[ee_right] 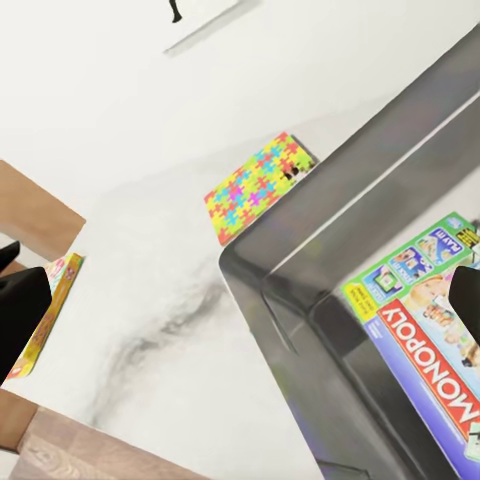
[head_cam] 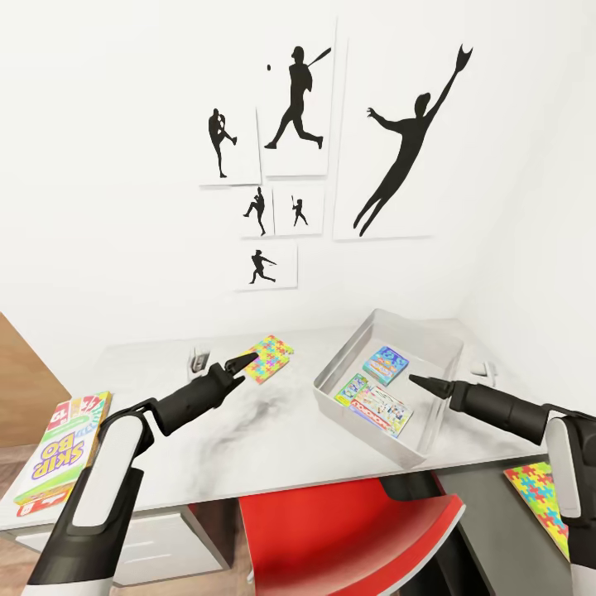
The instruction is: Put all the toys in the child's room - the three board games (two on the bed and one on the table), the two jigsaw puzzles on the table, and the tennis ball on the table - inside the toy box on the table in the child's room.
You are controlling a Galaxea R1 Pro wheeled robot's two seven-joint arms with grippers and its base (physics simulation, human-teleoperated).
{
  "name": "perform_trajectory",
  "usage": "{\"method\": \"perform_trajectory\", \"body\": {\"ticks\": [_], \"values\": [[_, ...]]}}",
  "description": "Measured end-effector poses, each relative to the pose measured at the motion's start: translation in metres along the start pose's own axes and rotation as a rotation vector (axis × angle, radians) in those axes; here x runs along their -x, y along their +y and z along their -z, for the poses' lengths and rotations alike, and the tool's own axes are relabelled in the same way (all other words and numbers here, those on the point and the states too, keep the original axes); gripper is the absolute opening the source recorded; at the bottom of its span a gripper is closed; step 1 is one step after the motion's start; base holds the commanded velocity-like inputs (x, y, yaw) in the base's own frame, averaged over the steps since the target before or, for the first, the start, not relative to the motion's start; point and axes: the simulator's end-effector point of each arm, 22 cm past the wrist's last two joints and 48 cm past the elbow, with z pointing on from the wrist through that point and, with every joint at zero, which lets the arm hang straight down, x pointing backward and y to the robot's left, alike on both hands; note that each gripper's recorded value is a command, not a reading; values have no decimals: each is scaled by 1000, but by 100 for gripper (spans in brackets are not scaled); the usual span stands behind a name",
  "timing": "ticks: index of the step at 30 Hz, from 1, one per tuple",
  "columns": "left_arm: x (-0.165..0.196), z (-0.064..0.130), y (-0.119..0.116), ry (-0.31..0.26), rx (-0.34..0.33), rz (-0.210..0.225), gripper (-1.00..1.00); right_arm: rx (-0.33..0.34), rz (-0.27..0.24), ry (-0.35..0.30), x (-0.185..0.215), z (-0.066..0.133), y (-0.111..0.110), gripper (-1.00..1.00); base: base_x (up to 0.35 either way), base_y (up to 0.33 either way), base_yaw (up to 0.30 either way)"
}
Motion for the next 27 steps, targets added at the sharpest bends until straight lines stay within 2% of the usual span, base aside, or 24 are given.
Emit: {"method": "perform_trajectory", "body": {"ticks": [22,27], "values": [[-1,1,-1,-1,-2,-1,100,3,7,2,1,0,3,100,0,1,0],[-1,1,-1,-1,-2,-1,100,3,7,2,0,0,3,100,0,99,0]]}}
